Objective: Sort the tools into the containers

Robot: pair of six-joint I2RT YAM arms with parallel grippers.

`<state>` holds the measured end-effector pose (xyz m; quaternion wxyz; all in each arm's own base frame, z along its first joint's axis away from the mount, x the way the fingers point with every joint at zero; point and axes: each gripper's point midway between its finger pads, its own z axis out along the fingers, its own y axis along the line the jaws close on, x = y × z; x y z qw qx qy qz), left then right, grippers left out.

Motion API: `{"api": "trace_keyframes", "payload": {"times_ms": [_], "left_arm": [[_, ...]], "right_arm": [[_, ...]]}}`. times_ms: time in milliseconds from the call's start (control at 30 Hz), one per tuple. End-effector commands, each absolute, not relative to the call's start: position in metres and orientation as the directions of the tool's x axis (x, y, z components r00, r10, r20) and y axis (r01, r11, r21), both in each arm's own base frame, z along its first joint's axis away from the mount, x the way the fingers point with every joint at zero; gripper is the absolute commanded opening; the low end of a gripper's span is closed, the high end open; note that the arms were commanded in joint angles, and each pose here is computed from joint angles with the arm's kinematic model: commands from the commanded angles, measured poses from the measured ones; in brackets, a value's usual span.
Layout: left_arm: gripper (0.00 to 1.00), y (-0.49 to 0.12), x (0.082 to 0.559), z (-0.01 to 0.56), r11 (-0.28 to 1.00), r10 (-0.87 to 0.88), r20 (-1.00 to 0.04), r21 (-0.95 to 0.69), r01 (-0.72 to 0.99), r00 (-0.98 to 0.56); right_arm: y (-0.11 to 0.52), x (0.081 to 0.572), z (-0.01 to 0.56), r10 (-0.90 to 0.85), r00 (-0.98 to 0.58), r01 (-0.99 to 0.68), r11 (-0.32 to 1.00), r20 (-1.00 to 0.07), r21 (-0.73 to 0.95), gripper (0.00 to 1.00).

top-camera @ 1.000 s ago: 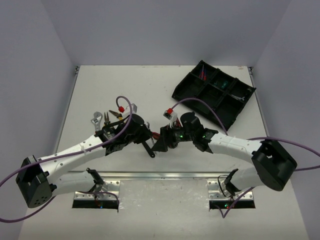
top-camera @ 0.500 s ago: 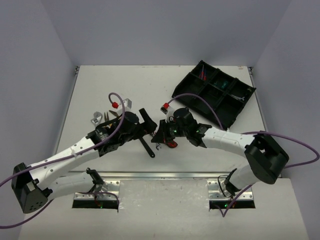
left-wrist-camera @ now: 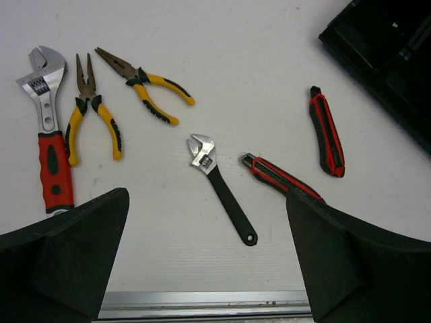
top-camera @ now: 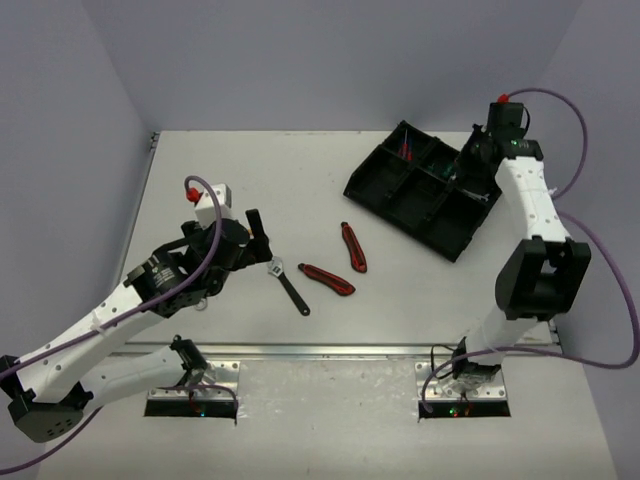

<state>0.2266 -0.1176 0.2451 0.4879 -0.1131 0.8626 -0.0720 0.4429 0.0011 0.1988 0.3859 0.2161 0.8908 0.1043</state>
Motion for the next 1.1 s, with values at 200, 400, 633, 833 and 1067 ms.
{"api": "trace_keyframes", "payload": {"times_ms": [200, 400, 633, 833, 1067], "left_arm": [[1.00, -0.096, 0.214, 0.247, 0.985, -0.168, -0.882, -0.171, -0.034, -0.440], [1.00, -0.098, 0.211, 0.249, 0.970, -0.220, -0.894, -0.242, 0.007, -0.391], [1.00, -0.100, 0.210, 0.248, 0.969, -0.218, -0.891, -0.245, 0.016, -0.397], [1.00, -0.101, 0.211, 0.247, 0.970, -0.216, -0.890, -0.244, 0.018, -0.401], [1.00, -0.100, 0.214, 0.241, 0.976, -0.202, -0.886, -0.218, -0.009, -0.417]], "right_arm": [[-0.116, 0.462, 0.124, 0.423, -0.773, 0.507, 0.860, -0.473, -0.059, 0.00], [-0.120, 0.469, 0.105, 0.428, -0.798, 0.498, 0.865, -0.425, -0.063, 0.00], [-0.125, 0.469, 0.102, 0.435, -0.795, 0.510, 0.857, -0.423, -0.078, 0.29], [-0.134, 0.464, 0.103, 0.455, -0.786, 0.531, 0.843, -0.418, -0.081, 0.49], [-0.097, 0.470, 0.163, 0.405, -0.756, 0.458, 0.889, -0.514, 0.027, 0.84]]}}
